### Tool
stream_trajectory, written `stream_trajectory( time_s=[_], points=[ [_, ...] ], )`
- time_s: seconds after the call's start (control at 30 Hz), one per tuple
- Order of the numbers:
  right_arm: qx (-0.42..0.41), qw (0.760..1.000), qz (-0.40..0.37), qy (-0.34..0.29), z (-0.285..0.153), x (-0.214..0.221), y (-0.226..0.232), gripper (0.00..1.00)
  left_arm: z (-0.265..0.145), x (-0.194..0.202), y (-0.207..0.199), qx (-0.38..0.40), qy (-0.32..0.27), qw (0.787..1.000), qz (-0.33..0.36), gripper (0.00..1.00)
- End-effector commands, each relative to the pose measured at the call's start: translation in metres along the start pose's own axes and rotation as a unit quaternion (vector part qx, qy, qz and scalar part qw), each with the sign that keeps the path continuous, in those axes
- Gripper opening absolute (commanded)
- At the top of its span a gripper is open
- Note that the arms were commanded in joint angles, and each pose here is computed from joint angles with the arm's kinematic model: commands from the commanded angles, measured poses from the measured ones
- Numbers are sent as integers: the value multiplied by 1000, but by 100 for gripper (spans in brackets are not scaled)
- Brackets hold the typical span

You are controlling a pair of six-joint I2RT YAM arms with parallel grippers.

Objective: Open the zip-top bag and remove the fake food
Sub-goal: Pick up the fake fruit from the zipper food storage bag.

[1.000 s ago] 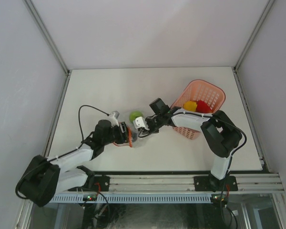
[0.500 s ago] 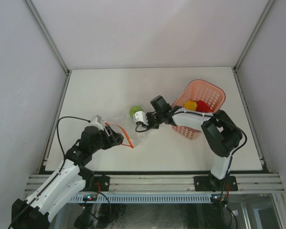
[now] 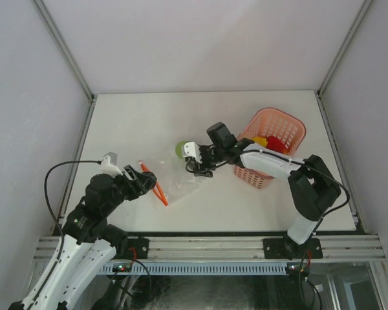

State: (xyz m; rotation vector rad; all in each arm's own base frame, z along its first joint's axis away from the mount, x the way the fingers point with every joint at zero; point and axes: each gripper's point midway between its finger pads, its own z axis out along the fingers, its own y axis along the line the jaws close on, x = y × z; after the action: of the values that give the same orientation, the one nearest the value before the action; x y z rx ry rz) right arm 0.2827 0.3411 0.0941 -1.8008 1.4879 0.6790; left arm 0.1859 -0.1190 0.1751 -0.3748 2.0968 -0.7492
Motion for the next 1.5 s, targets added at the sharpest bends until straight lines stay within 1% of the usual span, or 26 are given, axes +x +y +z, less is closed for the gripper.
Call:
stream_trajectory(
  time_s=[0.0, 0.1, 0.2, 0.27, 0.4, 0.5, 0.57, 0.7, 0.8, 0.9, 1.13, 1.37, 1.4, 1.47],
  points=[
    [-3, 996, -48, -70, -40, -68, 7, 65, -21, -29, -39, 69, -42, 996, -24, 19],
    [-21, 994, -58, -91, -61, -85, 24, 71, -26, -38, -62, 122, -52, 990, -40, 19],
    [-38, 988, -64, -133, -90, -116, 33, 73, -32, -49, -91, 190, -67, 978, -60, 19],
    [-55, 985, -53, -157, -110, -134, 39, 73, -39, -58, -110, 239, -78, 964, -80, 19],
    [-77, 976, -12, -205, -140, -159, 44, 73, -54, -72, -145, 338, -92, 931, -103, 18],
    [-90, 969, 12, -231, -157, -170, 46, 76, -63, -81, -164, 385, -97, 912, -103, 18],
    [-97, 964, 25, -248, -167, -175, 46, 78, -66, -85, -172, 404, -99, 903, -108, 18],
    [-117, 954, 42, -275, -181, -185, 50, 85, -66, -87, -183, 423, -101, 893, -117, 18],
    [-121, 950, 46, -282, -186, -189, 52, 90, -63, -78, -193, 435, -86, 888, -121, 17],
    [-123, 949, 49, -287, -191, -190, 53, 90, -58, -72, -200, 443, -74, 885, -123, 17],
    [-122, 947, 60, -290, -198, -190, 51, 91, -50, -72, -204, 445, -71, 883, -131, 17],
    [-117, 948, 72, -286, -191, -192, 50, 91, -48, -71, -208, 455, -67, 876, -144, 17],
    [-113, 949, 76, -285, -189, -192, 49, 94, -47, -70, -208, 455, -65, 877, -144, 17],
    [-102, 949, 90, -284, -187, -195, 44, 95, -46, -68, -210, 455, -61, 877, -143, 17]
  ],
)
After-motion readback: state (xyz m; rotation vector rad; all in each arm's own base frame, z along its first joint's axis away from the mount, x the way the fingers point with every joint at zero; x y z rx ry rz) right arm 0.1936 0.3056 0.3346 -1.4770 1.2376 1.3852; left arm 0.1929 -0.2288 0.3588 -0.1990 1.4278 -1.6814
